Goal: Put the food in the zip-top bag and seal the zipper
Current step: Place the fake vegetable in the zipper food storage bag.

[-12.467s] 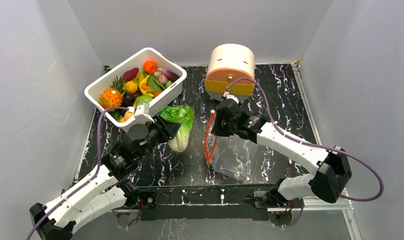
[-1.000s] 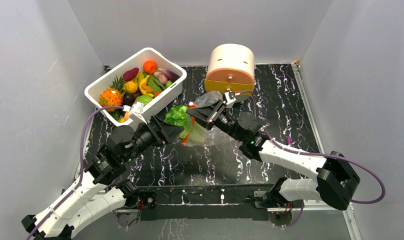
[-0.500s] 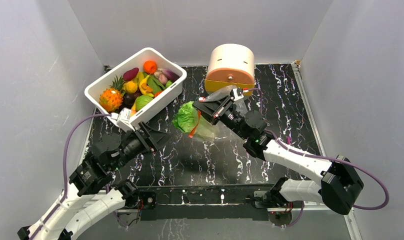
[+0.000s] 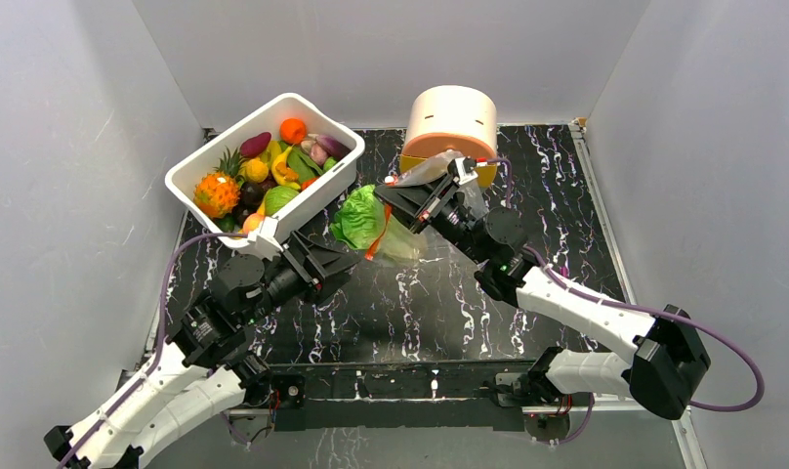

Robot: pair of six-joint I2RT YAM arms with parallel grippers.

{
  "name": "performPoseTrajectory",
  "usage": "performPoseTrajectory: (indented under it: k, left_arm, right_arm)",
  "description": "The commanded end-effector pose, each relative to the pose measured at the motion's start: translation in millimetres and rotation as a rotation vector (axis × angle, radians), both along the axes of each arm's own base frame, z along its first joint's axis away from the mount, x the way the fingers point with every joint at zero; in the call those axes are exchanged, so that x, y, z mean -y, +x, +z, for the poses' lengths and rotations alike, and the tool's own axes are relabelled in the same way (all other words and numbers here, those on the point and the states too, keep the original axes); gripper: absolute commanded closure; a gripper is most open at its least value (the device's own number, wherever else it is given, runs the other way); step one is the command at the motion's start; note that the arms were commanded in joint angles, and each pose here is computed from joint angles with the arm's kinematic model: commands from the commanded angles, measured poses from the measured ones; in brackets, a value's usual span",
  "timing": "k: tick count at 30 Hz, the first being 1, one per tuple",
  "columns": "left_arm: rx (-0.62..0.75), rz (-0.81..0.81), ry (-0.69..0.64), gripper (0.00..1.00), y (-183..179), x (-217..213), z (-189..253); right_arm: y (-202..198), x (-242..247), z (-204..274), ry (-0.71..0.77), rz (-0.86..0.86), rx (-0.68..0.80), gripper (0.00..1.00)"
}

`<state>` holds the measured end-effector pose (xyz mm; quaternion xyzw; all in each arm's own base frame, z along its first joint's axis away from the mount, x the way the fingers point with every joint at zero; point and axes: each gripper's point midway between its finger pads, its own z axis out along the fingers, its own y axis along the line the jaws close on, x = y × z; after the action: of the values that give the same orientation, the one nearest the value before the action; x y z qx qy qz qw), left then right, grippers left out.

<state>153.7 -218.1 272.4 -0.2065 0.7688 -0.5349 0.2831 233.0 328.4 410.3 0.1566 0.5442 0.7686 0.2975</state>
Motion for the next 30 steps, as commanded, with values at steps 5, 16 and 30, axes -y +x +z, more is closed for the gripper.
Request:
performPoseTrajectory:
  k: [5, 16, 30]
  left_arm:
    - [0.065, 0.074, -0.254, 0.21, 8, -3, 33]
    - [0.200, 0.016, -0.328, 0.06, 6, 5, 52]
    - [0.231, 0.047, -0.263, 0.10, 33, 23, 26]
  right_arm:
    - [-22, 17, 60, 0.137, 0.037, 0.122, 1.00]
    - [-33, 13, 68, 0.160, 0.105, 0.154, 1.00]
    - [-49, -8, 36, 0.041, 0.226, 0.140, 1.00]
